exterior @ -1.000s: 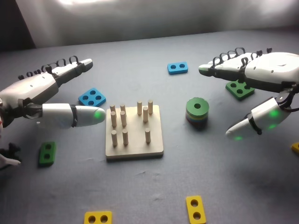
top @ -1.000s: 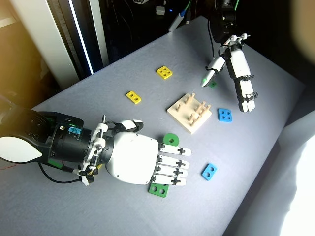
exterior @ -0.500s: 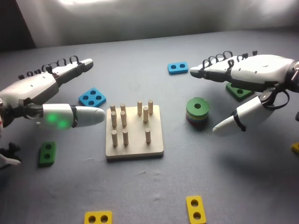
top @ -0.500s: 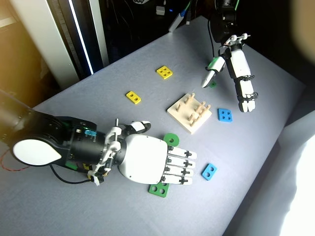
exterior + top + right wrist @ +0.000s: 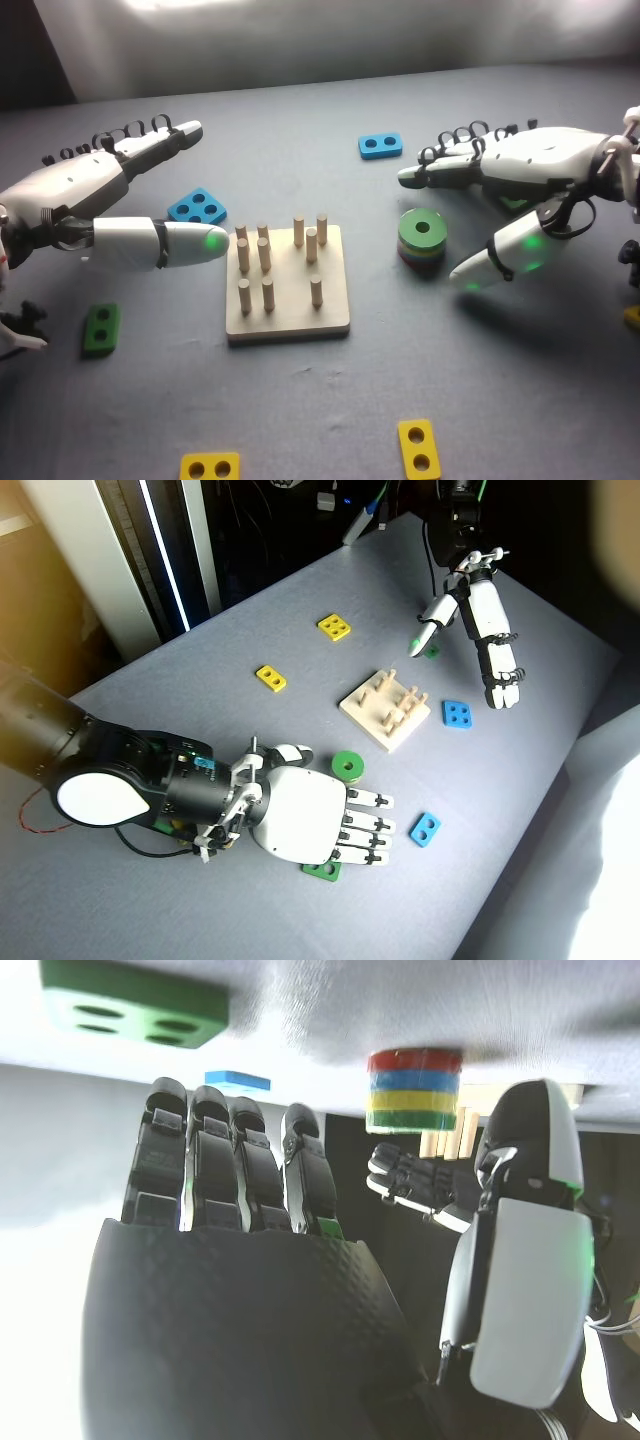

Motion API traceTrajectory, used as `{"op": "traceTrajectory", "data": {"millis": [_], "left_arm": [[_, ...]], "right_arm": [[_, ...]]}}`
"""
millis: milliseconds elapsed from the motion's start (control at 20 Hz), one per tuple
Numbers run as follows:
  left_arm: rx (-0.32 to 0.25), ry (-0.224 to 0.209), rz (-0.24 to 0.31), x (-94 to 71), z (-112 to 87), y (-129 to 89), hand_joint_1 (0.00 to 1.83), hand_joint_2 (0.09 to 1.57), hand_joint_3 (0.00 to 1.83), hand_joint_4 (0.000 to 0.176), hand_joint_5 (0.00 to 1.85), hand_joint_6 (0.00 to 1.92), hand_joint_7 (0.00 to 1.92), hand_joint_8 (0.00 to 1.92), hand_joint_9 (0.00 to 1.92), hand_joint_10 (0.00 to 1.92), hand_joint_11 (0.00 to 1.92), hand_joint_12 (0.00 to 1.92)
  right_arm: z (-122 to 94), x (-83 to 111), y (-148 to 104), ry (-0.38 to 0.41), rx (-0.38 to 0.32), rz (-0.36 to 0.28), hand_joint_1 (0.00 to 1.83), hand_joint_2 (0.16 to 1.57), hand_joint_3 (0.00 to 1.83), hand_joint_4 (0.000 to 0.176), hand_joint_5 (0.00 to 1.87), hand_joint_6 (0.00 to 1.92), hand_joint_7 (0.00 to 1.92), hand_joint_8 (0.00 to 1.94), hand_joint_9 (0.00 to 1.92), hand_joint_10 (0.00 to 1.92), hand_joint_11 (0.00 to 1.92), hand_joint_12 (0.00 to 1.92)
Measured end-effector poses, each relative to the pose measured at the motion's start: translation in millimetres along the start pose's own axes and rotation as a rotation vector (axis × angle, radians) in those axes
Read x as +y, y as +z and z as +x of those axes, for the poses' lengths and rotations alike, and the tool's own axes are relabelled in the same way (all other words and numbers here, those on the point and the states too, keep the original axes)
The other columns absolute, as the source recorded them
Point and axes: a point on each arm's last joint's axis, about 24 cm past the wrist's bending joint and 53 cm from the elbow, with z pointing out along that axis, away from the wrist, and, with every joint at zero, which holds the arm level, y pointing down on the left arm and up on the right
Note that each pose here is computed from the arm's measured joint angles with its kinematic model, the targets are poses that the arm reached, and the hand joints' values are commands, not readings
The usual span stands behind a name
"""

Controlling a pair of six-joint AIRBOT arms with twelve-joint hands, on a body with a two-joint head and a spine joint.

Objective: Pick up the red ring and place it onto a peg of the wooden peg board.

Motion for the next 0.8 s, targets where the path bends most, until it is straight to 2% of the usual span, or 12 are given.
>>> {"op": "traceTrajectory", "data": {"millis": [100,150,200,250,300,450,500,600,650,700,750,800], "left_arm": [[0.002,0.003,0.002,-0.8,0.5,0.3,0.34,0.86,0.00,0.176,0.00,0.00,0.00,0.00,0.00,0.00,0.00,0.00],[0.001,0.002,0.003,-1.4,0.2,0.6,0.34,0.86,0.00,0.176,0.00,0.00,0.00,0.00,0.00,0.00,0.00,0.00],[0.001,0.001,0.004,-1.9,0.1,0.8,0.35,0.87,0.00,0.176,0.00,0.00,0.00,0.00,0.00,0.00,0.00,0.00],[0.001,0.001,0.005,-2.2,0.1,1.0,0.35,0.87,0.00,0.176,0.00,0.00,0.00,0.00,0.00,0.00,0.00,0.00],[0.000,0.000,0.007,-3.2,-0.3,1.3,0.35,0.86,0.00,0.176,0.00,0.00,0.00,0.00,0.00,0.00,0.00,0.00],[0.001,0.002,0.010,-4.3,-0.1,1.6,0.35,0.86,0.00,0.176,0.00,0.00,0.00,0.00,0.00,0.00,0.00,0.00],[0.001,0.002,0.010,-4.6,0.0,1.8,0.33,0.86,0.00,0.176,0.00,0.00,0.00,0.00,0.00,0.00,0.00,0.00],[0.000,0.001,0.013,-5.6,-0.4,2.1,0.35,0.88,0.01,0.176,0.00,0.00,0.00,0.00,0.00,0.00,0.00,0.00],[-0.001,0.001,0.014,-6.1,-0.6,2.3,0.33,0.88,0.00,0.175,0.00,0.00,0.00,0.00,0.00,0.00,0.00,0.00],[0.000,0.002,0.014,-6.1,-0.4,2.3,0.33,0.88,0.00,0.175,0.00,0.00,0.00,0.00,0.00,0.00,0.00,0.00],[0.001,0.003,0.014,-6.0,0.0,2.3,0.34,0.87,0.00,0.176,0.00,0.00,0.00,0.00,0.00,0.00,0.00,0.00],[0.001,0.003,0.014,-6.1,-0.1,2.3,0.32,0.87,0.00,0.176,0.00,0.00,0.00,0.00,0.00,0.00,0.00,0.00]], "right_arm": [[2.7,1.2,2.7,-0.001,0.006,-0.001,0.74,0.91,0.01,0.084,0.17,0.01,0.06,0.00,0.00,0.00,0.00,0.00],[3.4,1.3,3.2,-0.002,0.008,-0.001,0.73,0.91,0.01,0.076,0.16,0.01,0.06,0.00,0.00,0.00,0.00,0.00],[4.0,1.2,3.4,-0.004,0.009,0.000,0.74,0.92,0.01,0.050,0.17,0.01,0.03,0.00,0.00,0.00,0.00,0.00],[4.0,1.2,3.4,-0.004,0.009,0.000,0.74,0.92,0.01,0.050,0.17,0.01,0.03,0.00,0.00,0.00,0.00,0.00],[1.6,1.9,4.3,-0.006,0.005,0.001,0.76,0.93,0.02,0.076,0.17,0.01,0.00,0.00,0.00,0.00,0.00,0.00],[-0.8,4.3,6.1,-0.004,0.000,-0.003,0.81,0.96,0.03,0.085,0.19,0.02,0.00,0.00,0.00,0.00,0.00,0.00],[0.9,5.4,7.1,-0.003,0.002,-0.006,0.82,0.97,0.03,0.095,0.18,0.01,0.00,0.00,0.00,0.00,0.00,0.00],[3.7,6.6,8.6,-0.004,0.007,-0.008,0.84,0.97,0.02,0.082,0.21,0.02,0.03,0.01,0.01,0.00,0.00,0.00],[3.9,6.9,8.7,-0.003,0.007,-0.009,0.86,0.98,0.01,0.054,0.24,0.01,0.10,0.01,0.03,0.01,0.00,0.00],[3.9,6.9,8.7,-0.002,0.007,-0.009,0.86,0.98,0.01,0.054,0.24,0.01,0.10,0.01,0.03,0.01,0.00,0.00],[4.1,7.1,8.9,0.001,0.007,-0.010,0.84,0.97,0.01,0.023,0.25,0.02,0.13,0.02,0.04,0.01,0.00,0.00],[4.8,7.4,9.3,0.002,0.009,-0.010,0.83,0.97,0.00,0.027,0.28,0.02,0.14,0.01,0.05,0.01,0.01,0.00]]}}
